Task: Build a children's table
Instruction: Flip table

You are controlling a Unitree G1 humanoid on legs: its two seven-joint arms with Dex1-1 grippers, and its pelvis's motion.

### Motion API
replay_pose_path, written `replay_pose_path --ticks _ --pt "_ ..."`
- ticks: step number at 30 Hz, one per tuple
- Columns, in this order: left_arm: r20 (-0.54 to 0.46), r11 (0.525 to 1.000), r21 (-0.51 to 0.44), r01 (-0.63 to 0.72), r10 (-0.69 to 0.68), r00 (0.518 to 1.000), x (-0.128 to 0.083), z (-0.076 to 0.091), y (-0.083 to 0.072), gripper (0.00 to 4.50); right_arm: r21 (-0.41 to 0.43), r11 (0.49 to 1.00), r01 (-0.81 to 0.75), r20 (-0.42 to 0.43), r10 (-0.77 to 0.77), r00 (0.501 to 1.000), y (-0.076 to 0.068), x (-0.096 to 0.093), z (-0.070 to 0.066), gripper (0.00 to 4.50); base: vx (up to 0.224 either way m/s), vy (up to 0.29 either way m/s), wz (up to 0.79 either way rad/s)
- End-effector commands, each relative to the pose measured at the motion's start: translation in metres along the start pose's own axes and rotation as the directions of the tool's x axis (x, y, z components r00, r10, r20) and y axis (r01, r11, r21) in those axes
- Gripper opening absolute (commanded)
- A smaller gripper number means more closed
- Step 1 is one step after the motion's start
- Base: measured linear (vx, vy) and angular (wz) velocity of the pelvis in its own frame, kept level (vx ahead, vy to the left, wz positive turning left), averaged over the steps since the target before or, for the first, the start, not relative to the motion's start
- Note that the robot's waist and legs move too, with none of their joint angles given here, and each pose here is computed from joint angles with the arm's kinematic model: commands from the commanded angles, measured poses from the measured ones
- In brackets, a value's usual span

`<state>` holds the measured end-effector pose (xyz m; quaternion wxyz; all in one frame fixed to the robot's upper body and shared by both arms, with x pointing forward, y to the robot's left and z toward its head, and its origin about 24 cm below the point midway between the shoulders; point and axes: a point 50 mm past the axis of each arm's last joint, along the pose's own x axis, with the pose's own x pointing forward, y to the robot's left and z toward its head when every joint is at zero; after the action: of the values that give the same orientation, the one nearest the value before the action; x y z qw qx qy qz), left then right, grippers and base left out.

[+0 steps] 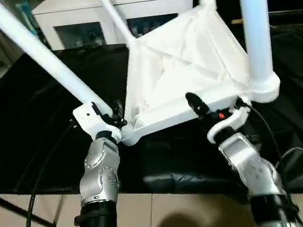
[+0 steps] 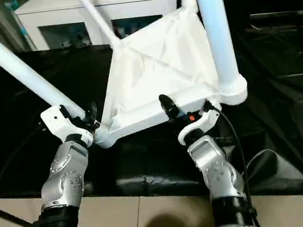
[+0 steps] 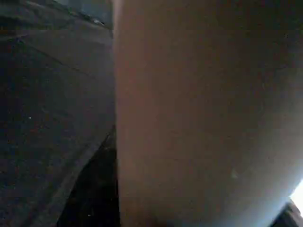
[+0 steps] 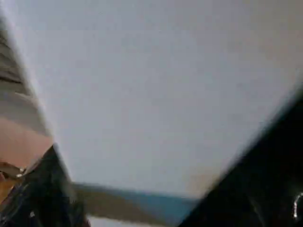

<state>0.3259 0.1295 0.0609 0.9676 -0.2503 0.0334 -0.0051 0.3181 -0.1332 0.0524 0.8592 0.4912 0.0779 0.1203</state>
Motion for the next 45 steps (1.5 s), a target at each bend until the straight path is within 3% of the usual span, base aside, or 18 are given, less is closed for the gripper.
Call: replay_pose_path --ticks 1,7,8,13,16,19,21,26,34,38,45 --pt "-0.069 0.996 -0.083 0.026 -0.032 0.997 -0.002 -0.013 -0.007 1.96 0.065 0.997 0.031 0.041 -0.034 0.999 0.001 0.012 0.006 4.50 0.000 0.000 0.00" --pt "-0.069 0.996 -0.073 0.055 -0.061 0.996 -0.004 -0.014 -0.010 1.96 0.112 0.993 0.043 0.084 -0.052 0.995 0.001 0.021 0.013 4.50 0.000 0.000 0.00" --pt "-0.071 0.996 -0.068 0.064 -0.069 0.995 -0.005 -0.014 -0.011 1.96 0.118 0.992 0.040 0.086 -0.050 0.995 0.000 0.022 0.013 4.20 0.000 0.000 0.00" --pt "-0.080 0.985 -0.105 0.136 -0.145 0.986 -0.007 -0.015 -0.017 1.96 0.128 0.991 0.047 0.075 -0.057 0.996 -0.003 0.023 0.012 3.80 0.000 0.000 0.00" --pt "-0.083 0.986 -0.096 0.140 -0.148 0.986 -0.008 -0.016 -0.018 2.66 0.122 0.991 0.056 0.081 -0.066 0.995 -0.006 0.023 0.014 3.58 0.000 0.000 0.00" --pt "-0.087 0.979 -0.123 0.164 -0.175 0.981 -0.009 -0.016 -0.020 2.74 0.134 0.988 0.071 0.100 -0.085 0.991 -0.009 0.023 0.018 3.31 0.000 0.000 0.00" --pt "-0.081 0.976 -0.135 0.172 -0.184 0.980 -0.009 -0.014 -0.019 3.06 0.130 0.988 0.079 0.107 -0.093 0.990 -0.010 0.024 0.020 3.14 0.000 0.000 0.00" --pt "0.010 0.958 -0.207 0.199 -0.201 0.980 -0.012 -0.001 -0.010 3.59 0.120 0.989 0.088 0.130 -0.103 0.986 -0.011 0.025 0.027 2.68 0.000 0.000 0.00" --pt "0.085 0.939 -0.279 0.203 -0.187 0.979 -0.015 0.012 0.000 4.16 0.124 0.989 0.084 0.155 -0.103 0.982 -0.011 0.027 0.033 2.32 0.000 0.000 0.00" --pt "0.193 0.861 -0.395 0.321 -0.263 0.945 -0.023 0.025 -0.003 4.48 0.118 0.989 0.093 0.176 -0.113 0.978 -0.012 0.027 0.037 2.19 0.000 0.000 0.00" --pt "0.351 0.762 -0.434 0.481 -0.349 0.869 -0.037 0.043 0.000 4.50 0.091 0.989 0.119 0.211 -0.136 0.968 -0.015 0.026 0.047 2.09 0.000 0.000 0.00"
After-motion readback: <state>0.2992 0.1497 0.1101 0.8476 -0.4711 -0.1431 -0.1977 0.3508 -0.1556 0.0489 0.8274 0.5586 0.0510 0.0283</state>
